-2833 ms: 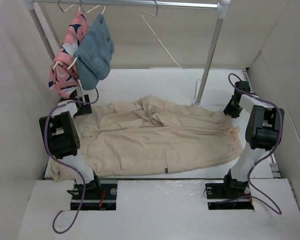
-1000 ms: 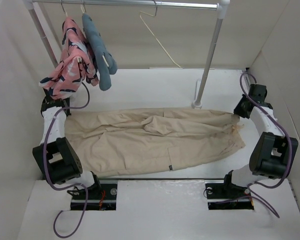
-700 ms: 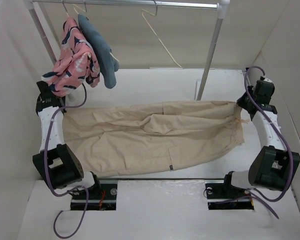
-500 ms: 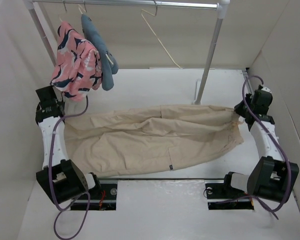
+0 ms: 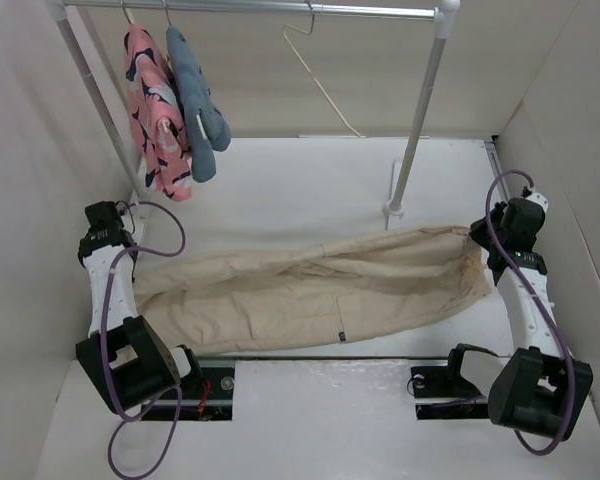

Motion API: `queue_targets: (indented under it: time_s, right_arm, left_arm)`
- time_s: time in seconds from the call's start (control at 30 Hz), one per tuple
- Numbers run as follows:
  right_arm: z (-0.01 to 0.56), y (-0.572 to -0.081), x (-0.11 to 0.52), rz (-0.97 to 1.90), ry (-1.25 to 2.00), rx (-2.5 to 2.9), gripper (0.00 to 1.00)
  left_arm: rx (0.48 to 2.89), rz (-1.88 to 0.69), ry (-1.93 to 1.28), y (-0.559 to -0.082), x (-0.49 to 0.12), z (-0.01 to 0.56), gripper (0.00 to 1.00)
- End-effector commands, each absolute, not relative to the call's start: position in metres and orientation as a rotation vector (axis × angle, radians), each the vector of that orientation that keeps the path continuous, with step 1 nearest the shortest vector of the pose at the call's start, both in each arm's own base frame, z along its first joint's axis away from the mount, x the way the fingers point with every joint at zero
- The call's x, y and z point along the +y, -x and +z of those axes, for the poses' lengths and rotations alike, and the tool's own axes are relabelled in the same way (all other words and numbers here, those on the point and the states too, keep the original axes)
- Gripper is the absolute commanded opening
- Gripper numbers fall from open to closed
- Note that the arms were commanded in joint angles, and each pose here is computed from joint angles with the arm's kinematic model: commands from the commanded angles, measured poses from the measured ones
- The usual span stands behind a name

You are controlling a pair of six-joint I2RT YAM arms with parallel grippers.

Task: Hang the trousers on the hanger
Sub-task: Fold the trousers at the center of the board.

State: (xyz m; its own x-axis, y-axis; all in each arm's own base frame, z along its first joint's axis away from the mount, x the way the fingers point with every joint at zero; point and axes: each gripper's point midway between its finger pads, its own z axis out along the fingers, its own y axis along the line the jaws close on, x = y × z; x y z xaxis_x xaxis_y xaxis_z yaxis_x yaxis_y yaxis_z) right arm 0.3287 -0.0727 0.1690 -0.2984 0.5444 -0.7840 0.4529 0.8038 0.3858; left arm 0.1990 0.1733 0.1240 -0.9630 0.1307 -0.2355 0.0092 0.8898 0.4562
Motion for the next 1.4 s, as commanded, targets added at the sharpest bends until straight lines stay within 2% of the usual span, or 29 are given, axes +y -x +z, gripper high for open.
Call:
queue_targets:
  time_s: [0.0,0.2,0.3,0.4,0.5,0.67,0.77,0.93,0.97,1.0,1.03,1.07,1.1,1.17,1.37]
  right_arm:
    - [0.208,-0.354,-0.073,0.172,-0.703,1.837,0.0]
    - [0.26,-0.376,-0.075,0.199,-0.65,1.751,0.0]
    - [0.266,-0.377,-0.072,0.216,-0.634,1.745,0.0]
    - [0.261,-0.377,-0.071,0.218,-0.622,1.755,0.0]
    - [0.238,-0.368,-0.068,0.217,-0.639,1.795,0.0]
    - [0.21,-0.342,-0.07,0.171,-0.696,1.804,0.0]
    - [0.179,-0.311,-0.09,0.055,-0.893,1.772,0.0]
    - [0.166,-0.288,-0.095,0.04,-1.033,1.702,0.0]
    - [0.158,-0.284,-0.093,0.042,-1.057,1.719,0.11]
    - [0.155,-0.282,-0.094,0.043,-1.1,1.711,0.26]
    - [0.15,-0.279,-0.094,0.037,-1.126,1.719,0.49]
    - [0.148,-0.272,-0.097,0.011,-1.165,1.731,0.85]
    - [0.141,-0.27,-0.098,0.0,-1.222,1.745,0.93]
    - [0.133,-0.26,-0.099,-0.038,-1.282,1.783,1.0]
    - [0.163,-0.26,-0.098,-0.011,-1.257,1.736,1.0]
  left_arm:
    - [2.698,0.739,-0.085,-0.22,0.186,0.16,0.0]
    - [2.437,0.923,-0.047,-0.255,0.22,0.264,0.0]
    - [2.346,0.962,-0.037,-0.265,0.226,0.296,0.0]
    - [2.307,0.963,-0.068,-0.264,0.222,0.305,0.0]
    - [2.37,0.99,-0.133,-0.245,0.218,0.281,0.0]
    - [2.769,0.894,-0.234,-0.174,0.201,0.192,0.0]
    - [2.998,0.838,-0.305,-0.13,0.189,0.144,0.0]
    - [3.093,0.85,-0.317,-0.105,0.185,0.111,0.0]
    - [3.094,0.85,-0.317,-0.105,0.185,0.111,0.0]
    - [3.104,0.842,-0.322,-0.103,0.184,0.108,0.0]
    - [3.103,0.842,-0.308,-0.103,0.183,0.107,0.0]
    - [3.12,0.812,-0.32,-0.101,0.181,0.105,0.0]
    - [3.119,0.812,-0.305,-0.101,0.181,0.107,0.0]
    - [3.115,0.764,-0.313,-0.104,0.176,0.106,0.0]
    - [3.106,0.711,-0.306,-0.107,0.171,0.105,0.0]
